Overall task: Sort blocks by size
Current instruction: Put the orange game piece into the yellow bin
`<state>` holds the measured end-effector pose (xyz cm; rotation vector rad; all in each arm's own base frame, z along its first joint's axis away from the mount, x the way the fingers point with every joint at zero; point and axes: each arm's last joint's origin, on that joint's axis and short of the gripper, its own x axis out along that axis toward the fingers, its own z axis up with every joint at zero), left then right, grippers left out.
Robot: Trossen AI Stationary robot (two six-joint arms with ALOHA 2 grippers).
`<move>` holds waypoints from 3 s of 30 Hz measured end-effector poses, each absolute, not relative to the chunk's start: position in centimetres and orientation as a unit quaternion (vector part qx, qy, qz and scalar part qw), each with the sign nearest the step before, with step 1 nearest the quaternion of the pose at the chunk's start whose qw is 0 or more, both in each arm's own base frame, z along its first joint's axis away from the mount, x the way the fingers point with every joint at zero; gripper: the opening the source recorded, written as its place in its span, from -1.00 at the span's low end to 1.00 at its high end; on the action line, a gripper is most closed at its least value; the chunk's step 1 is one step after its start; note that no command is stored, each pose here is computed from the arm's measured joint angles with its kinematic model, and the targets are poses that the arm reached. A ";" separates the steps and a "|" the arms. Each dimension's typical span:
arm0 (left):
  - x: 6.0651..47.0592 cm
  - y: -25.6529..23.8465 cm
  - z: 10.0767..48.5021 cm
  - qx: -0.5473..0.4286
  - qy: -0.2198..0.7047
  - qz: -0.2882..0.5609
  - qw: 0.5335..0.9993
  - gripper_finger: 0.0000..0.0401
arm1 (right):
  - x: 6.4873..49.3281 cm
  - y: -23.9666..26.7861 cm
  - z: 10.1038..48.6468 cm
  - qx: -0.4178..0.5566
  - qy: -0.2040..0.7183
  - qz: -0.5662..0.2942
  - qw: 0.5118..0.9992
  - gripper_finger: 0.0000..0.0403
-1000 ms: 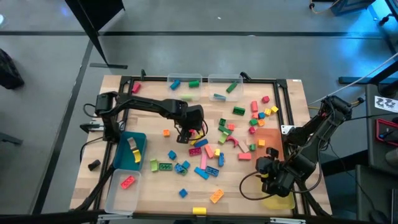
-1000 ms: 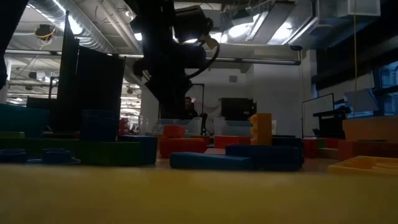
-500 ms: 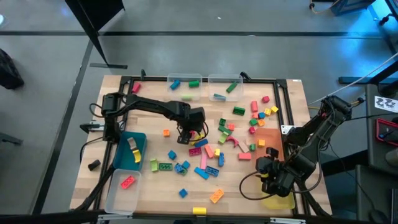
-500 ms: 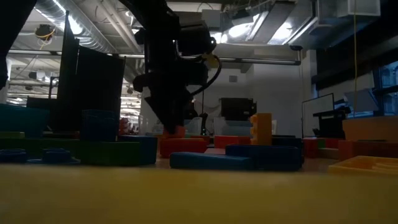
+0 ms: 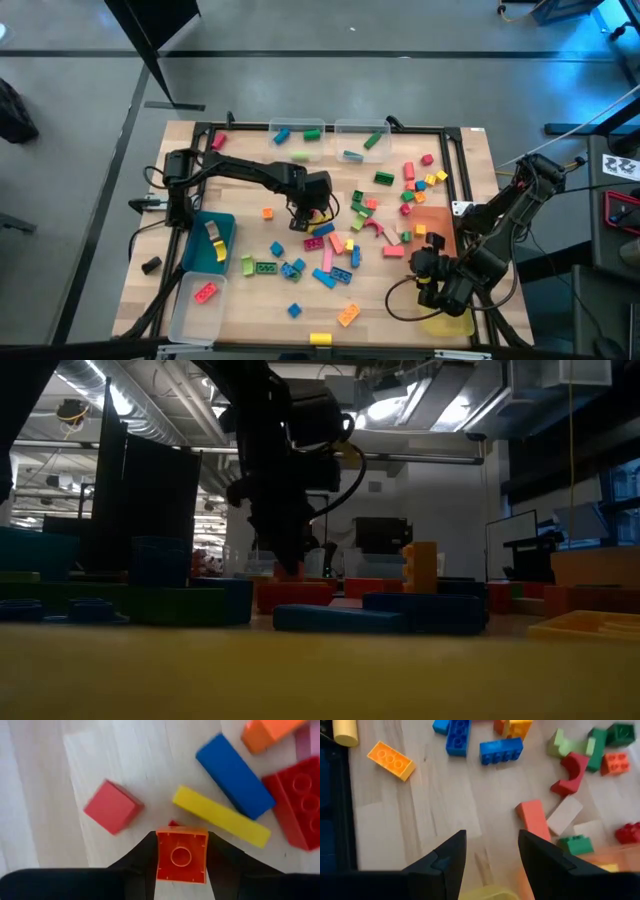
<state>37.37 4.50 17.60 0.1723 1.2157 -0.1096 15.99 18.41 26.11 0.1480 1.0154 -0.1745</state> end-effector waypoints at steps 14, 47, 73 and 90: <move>41.5 4.9 22.6 0.096 0.392 -0.013 0.915 -0.36 | 18.4 15.9 26.6 0.155 0.340 -0.251 0.893 -0.10; 44.0 3.1 26.6 0.138 0.186 0.122 0.965 -0.35 | 15.1 4.7 26.7 0.320 0.071 -0.336 0.883 -0.10; 44.0 -1.4 26.2 0.193 0.201 0.068 0.958 -0.34 | 21.4 4.3 25.4 0.388 0.124 -0.225 0.885 -0.10; 43.8 -1.7 25.7 0.192 0.231 0.056 0.952 -0.01 | 21.5 4.4 24.9 0.370 0.157 -0.218 0.890 -0.49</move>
